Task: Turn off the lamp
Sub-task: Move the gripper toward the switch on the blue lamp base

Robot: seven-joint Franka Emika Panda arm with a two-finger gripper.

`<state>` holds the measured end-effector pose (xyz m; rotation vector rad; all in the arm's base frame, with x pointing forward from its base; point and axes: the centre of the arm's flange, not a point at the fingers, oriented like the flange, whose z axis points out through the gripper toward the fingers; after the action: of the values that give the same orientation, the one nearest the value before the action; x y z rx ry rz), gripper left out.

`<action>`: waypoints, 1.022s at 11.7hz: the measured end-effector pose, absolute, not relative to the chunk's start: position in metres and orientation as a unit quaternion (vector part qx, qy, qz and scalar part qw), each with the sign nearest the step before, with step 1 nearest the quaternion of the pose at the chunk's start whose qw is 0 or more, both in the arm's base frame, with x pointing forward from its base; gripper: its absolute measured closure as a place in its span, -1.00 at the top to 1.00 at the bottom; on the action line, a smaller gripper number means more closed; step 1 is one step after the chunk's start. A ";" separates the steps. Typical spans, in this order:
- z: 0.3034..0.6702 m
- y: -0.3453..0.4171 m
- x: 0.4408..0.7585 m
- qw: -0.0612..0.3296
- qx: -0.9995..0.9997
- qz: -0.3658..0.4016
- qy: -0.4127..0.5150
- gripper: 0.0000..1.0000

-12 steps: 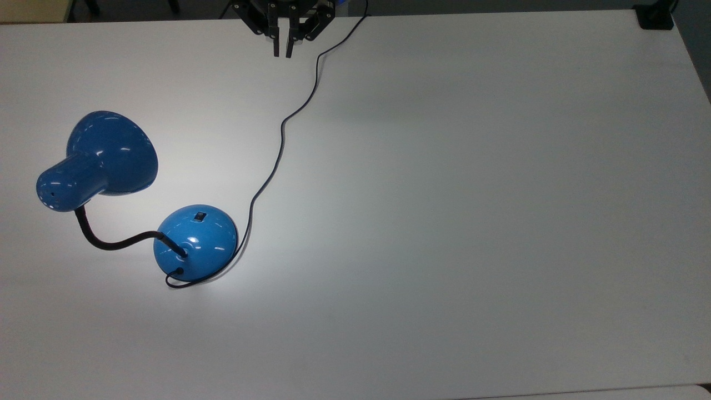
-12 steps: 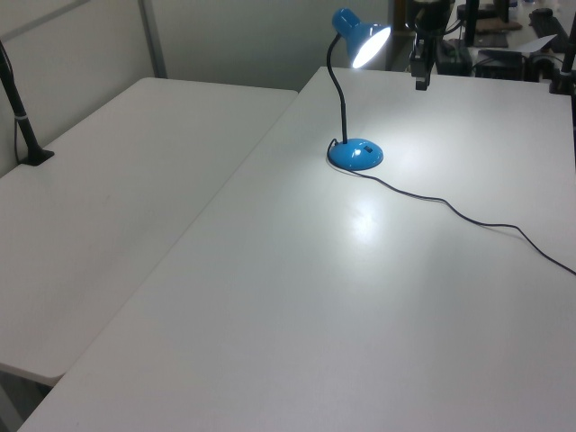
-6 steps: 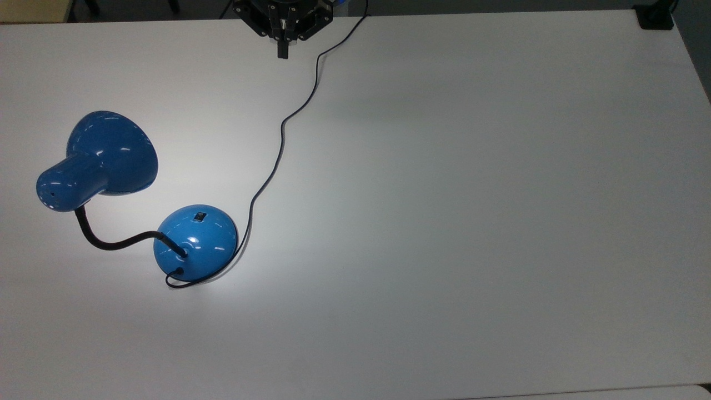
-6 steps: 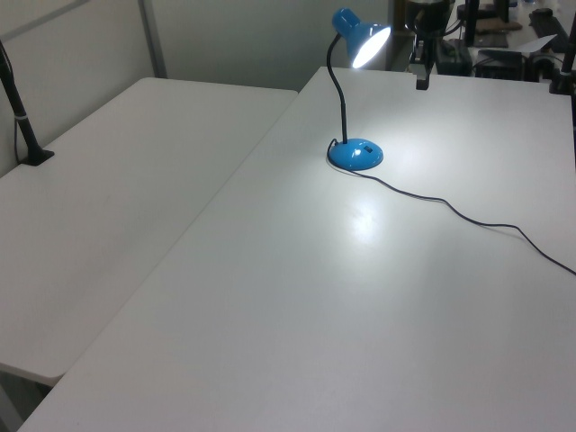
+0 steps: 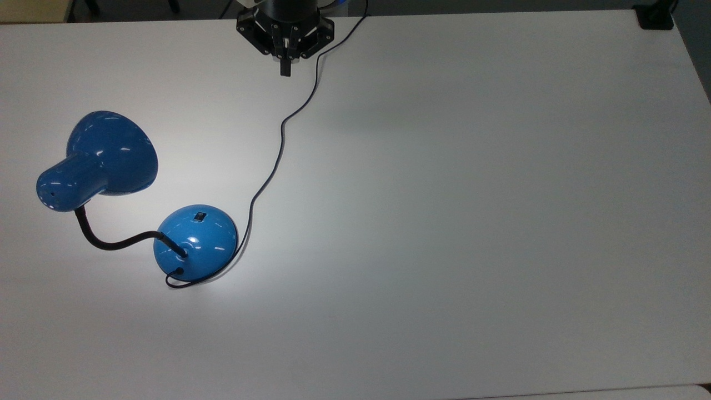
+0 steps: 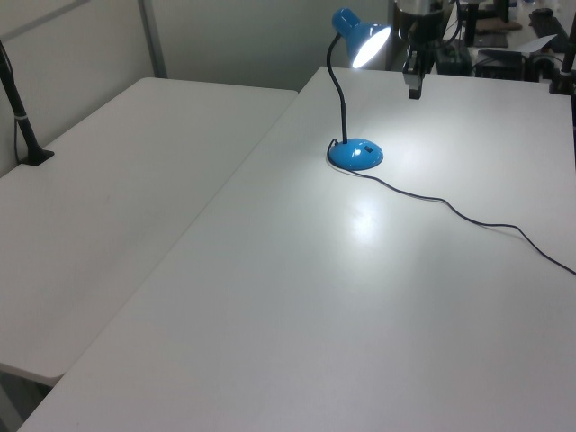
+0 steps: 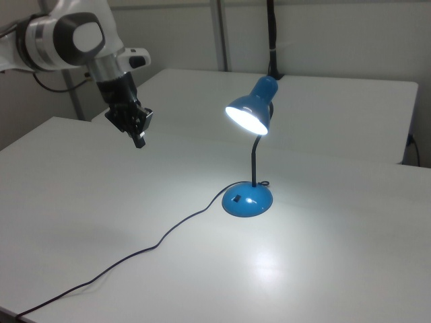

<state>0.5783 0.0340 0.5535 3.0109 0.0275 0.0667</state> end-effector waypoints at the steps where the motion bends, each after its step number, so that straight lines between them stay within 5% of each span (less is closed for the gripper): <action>1: 0.540 0.031 0.581 0.064 0.998 0.029 -0.002 -0.98; 12: 0.432 -0.075 0.617 0.048 0.981 0.117 -0.147 -0.98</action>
<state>0.6174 -0.0752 0.4323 2.9910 -0.4468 0.3577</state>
